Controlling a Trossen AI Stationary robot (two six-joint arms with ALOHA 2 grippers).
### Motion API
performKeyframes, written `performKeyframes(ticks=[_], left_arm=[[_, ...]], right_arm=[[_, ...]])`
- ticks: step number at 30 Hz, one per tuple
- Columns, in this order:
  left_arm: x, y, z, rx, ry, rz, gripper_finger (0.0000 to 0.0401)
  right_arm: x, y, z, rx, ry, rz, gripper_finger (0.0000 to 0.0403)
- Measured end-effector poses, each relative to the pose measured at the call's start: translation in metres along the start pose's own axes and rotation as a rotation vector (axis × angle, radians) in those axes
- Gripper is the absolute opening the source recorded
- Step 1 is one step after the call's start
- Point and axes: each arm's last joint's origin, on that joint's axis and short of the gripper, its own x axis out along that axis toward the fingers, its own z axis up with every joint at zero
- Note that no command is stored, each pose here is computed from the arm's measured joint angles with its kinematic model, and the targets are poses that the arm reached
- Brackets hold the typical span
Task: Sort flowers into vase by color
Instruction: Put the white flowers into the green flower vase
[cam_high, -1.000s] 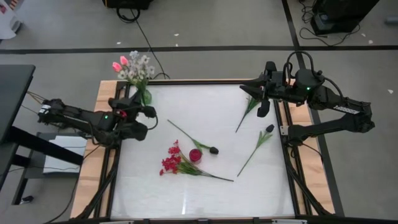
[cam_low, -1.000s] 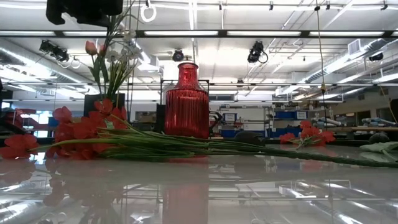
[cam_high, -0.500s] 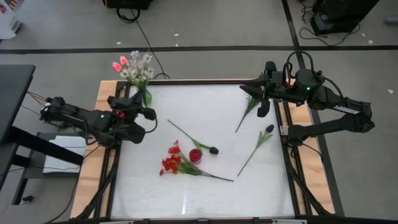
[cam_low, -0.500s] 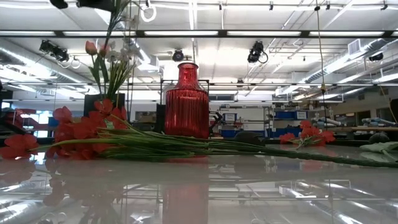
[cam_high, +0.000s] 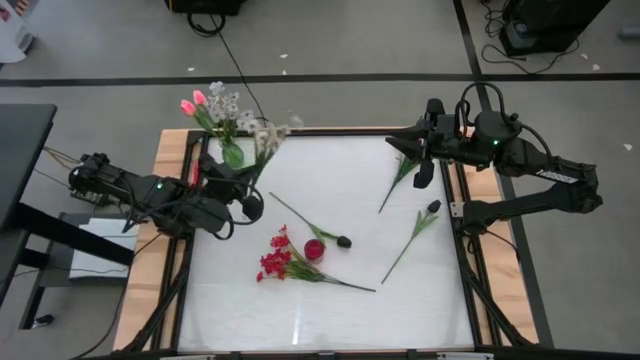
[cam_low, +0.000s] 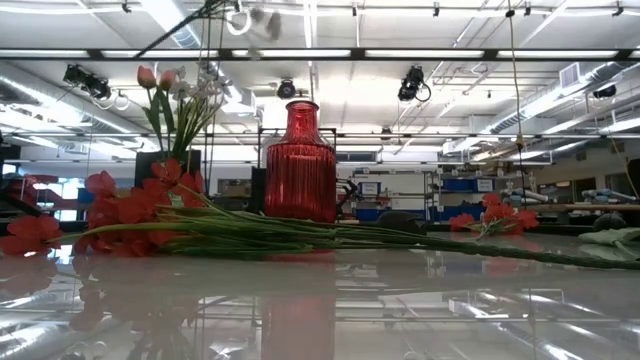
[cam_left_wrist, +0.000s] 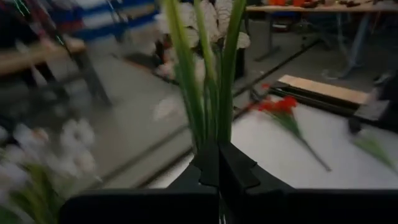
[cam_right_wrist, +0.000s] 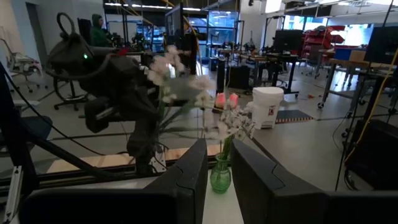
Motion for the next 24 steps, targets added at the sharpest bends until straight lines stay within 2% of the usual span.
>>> performKeyframes(ticks=[4, 7, 9, 17, 24], left_arm=[[-0.001, 0.003, 0.007, 0.138, -0.064, 0.116, 0.0], [-0.003, 0.01, 0.008, 0.179, -0.146, 0.321, 0.0], [-0.004, 0.019, 0.007, 0.189, -0.152, 0.351, 0.0], [-0.004, 0.071, -0.009, -0.092, -0.193, 0.439, 0.0], [-0.008, 0.101, -0.02, -0.176, -0.205, 0.506, 0.0]], right_arm=[[0.0, 0.0, 0.0, 0.0, 0.0, 0.0, 0.0081], [0.0, 0.0, 0.0, 0.0, 0.0, 0.0, 0.0081], [0.0, 0.0, 0.0, 0.0, 0.0, 0.0, 0.0081], [0.0, 0.0, 0.0, 0.0, 0.0, 0.0, 0.0081], [0.0, 0.0, 0.0, 0.0, 0.0, 0.0, 0.0081]])
